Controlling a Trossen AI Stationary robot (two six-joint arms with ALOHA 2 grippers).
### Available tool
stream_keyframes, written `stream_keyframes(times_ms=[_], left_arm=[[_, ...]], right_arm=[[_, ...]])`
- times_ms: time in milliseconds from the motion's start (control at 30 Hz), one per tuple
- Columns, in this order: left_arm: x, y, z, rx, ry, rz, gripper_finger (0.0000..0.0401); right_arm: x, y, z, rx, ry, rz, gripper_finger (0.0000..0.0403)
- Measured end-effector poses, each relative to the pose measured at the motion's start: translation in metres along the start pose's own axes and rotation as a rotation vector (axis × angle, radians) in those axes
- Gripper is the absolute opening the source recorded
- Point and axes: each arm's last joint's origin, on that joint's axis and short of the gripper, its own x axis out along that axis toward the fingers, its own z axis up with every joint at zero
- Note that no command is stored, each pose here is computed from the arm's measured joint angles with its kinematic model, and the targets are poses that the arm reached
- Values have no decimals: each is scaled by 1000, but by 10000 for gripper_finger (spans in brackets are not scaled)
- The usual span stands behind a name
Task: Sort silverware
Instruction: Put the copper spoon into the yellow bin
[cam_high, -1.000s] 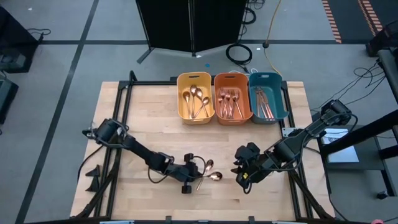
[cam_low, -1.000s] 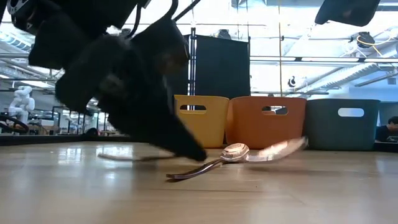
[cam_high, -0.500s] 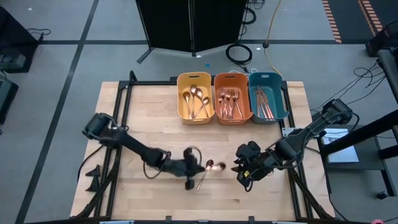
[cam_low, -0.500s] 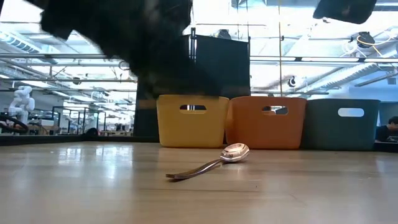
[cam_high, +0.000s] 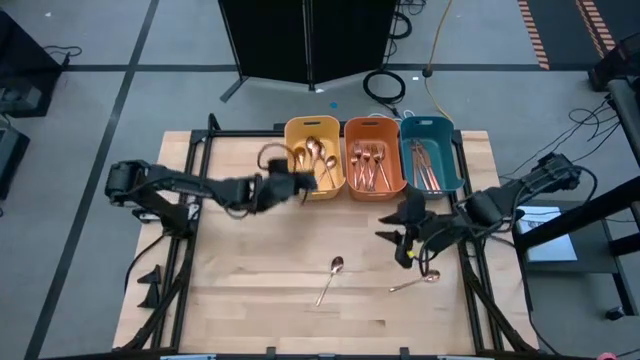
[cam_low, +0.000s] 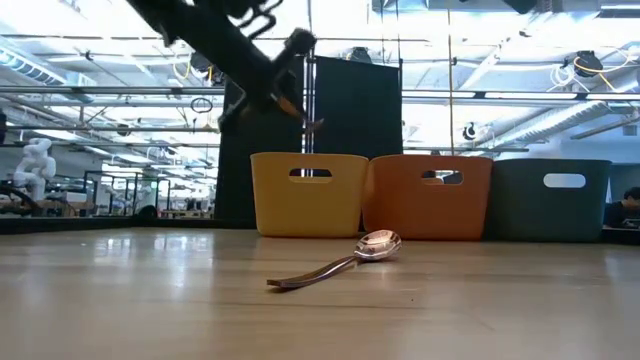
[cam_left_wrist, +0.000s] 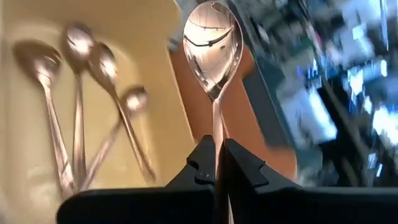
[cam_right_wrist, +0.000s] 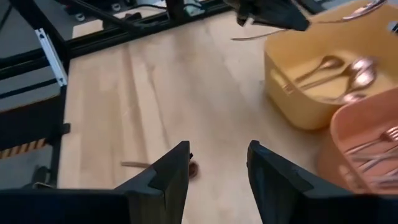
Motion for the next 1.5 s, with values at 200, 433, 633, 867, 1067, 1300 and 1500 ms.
stream_keyframes(times_ms=[200, 433, 633, 867, 1067, 1300, 1500], left_arm=[[32, 21, 39, -114, -5, 49, 8], [45, 33, 64, -35, 25, 51, 12], [51, 40, 79, -70, 39, 30, 59], [55, 46, 89, -90, 69, 22, 102], [55, 41, 91, -46, 77, -53, 104], [46, 10, 88, 22, 71, -368, 105], [21, -26, 58, 186, 53, -621, 105]], right_arm=[[-1, -10, 7, -14, -18, -20, 148], [2, -15, 11, 82, -36, -54, 148], [6, -22, 17, 164, -82, -104, 148], [9, -26, 23, 211, -118, -110, 148], [10, -27, 25, 246, -124, -108, 148], [10, -23, 22, 194, -22, 25, 148], [8, -15, 15, 119, 145, 236, 148]])
